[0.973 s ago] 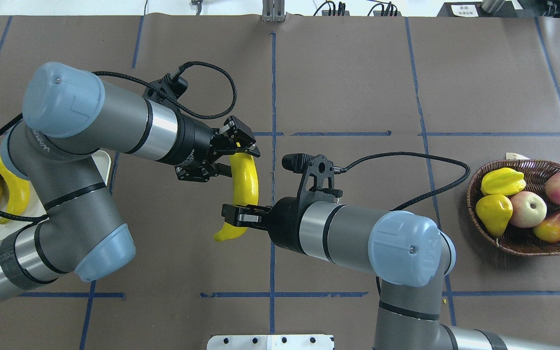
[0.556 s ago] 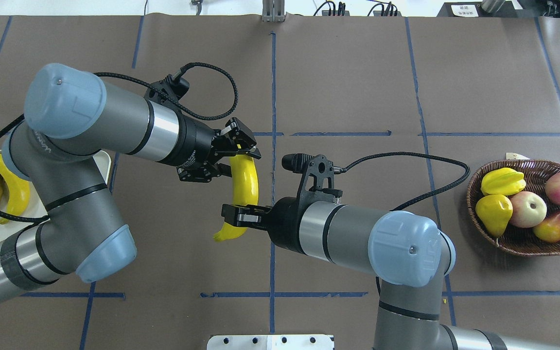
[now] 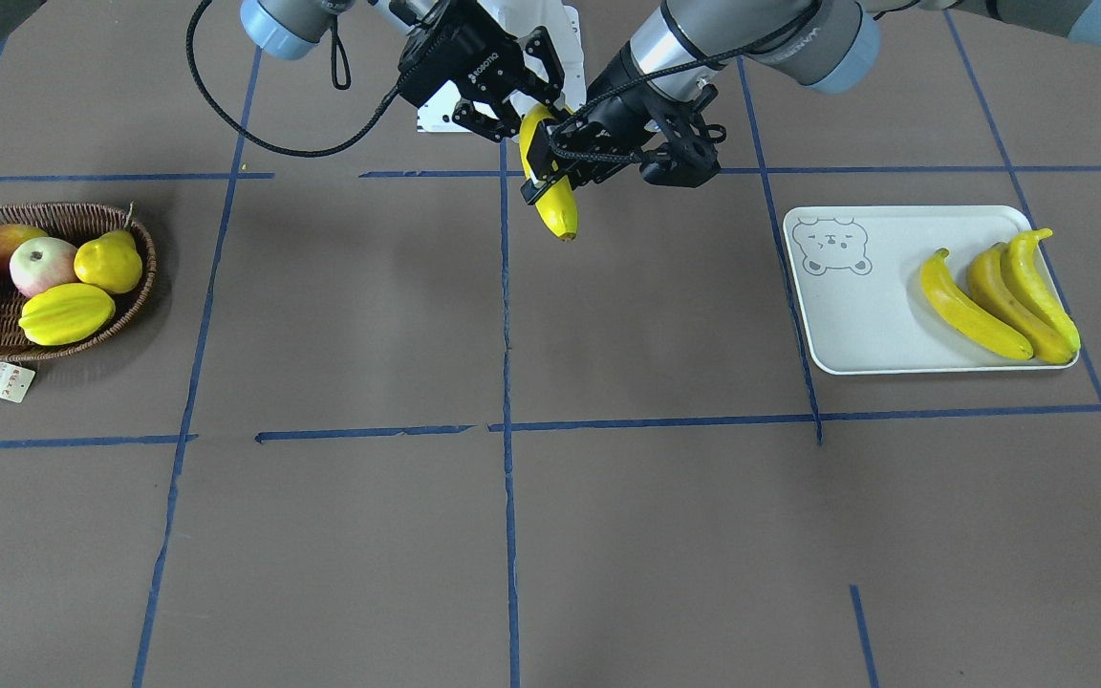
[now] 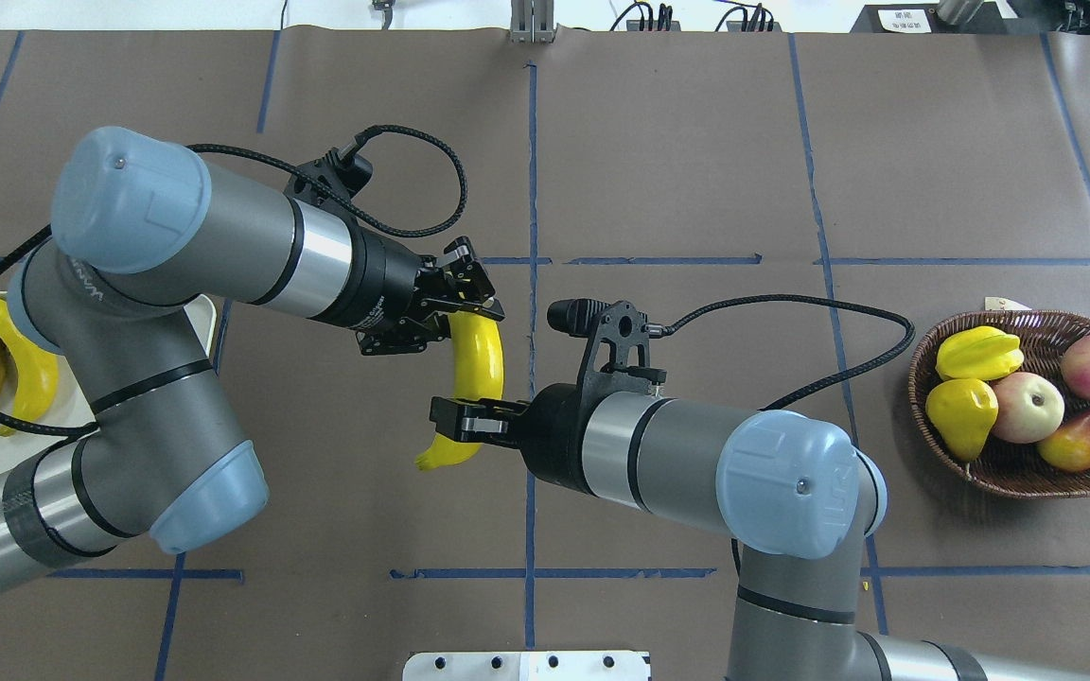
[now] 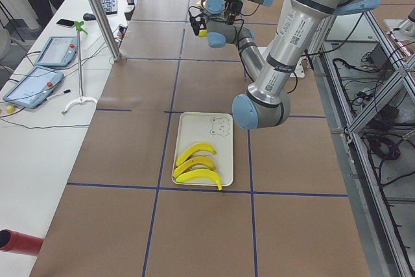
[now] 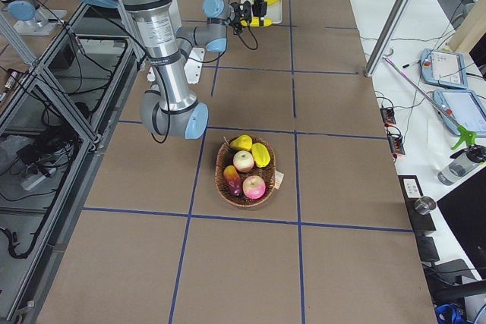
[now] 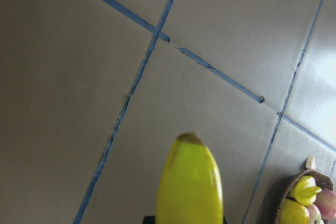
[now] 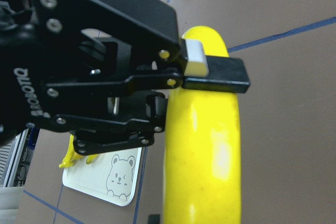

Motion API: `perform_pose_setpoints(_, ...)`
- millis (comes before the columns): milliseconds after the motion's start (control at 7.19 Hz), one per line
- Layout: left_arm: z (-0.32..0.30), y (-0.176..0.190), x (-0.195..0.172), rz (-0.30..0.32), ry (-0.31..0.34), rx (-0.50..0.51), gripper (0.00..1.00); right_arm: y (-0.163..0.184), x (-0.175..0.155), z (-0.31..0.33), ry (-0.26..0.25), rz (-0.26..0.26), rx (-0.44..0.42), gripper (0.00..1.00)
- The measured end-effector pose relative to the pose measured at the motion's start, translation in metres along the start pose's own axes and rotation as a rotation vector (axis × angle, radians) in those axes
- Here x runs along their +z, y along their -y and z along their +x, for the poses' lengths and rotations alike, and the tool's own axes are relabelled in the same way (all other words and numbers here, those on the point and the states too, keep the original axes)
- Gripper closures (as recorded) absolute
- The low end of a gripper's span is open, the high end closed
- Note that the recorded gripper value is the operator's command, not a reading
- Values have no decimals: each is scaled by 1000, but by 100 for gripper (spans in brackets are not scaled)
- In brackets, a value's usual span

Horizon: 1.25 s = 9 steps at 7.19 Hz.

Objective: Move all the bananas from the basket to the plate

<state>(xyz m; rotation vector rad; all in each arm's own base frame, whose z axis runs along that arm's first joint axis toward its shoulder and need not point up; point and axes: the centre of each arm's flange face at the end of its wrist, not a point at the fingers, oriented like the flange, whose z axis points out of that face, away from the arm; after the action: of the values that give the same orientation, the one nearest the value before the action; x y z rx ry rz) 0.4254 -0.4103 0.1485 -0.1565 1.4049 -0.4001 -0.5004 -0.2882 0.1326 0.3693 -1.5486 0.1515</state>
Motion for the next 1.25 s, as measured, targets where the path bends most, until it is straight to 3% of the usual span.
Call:
perform_pose_setpoints(556, -16, 11, -8, 21, 14, -12, 100, 11, -16, -3, -17, -26, -4, 0)
perform_pose_setpoints(834, -45, 36, -17, 67, 64, -46, 100, 55, -47, 14, -139, -114, -1, 0)
perform_pose_setpoints(1251, -81, 80, -35, 172, 231, -102, 100, 129, -98, 90, -337, -231, -55, 0)
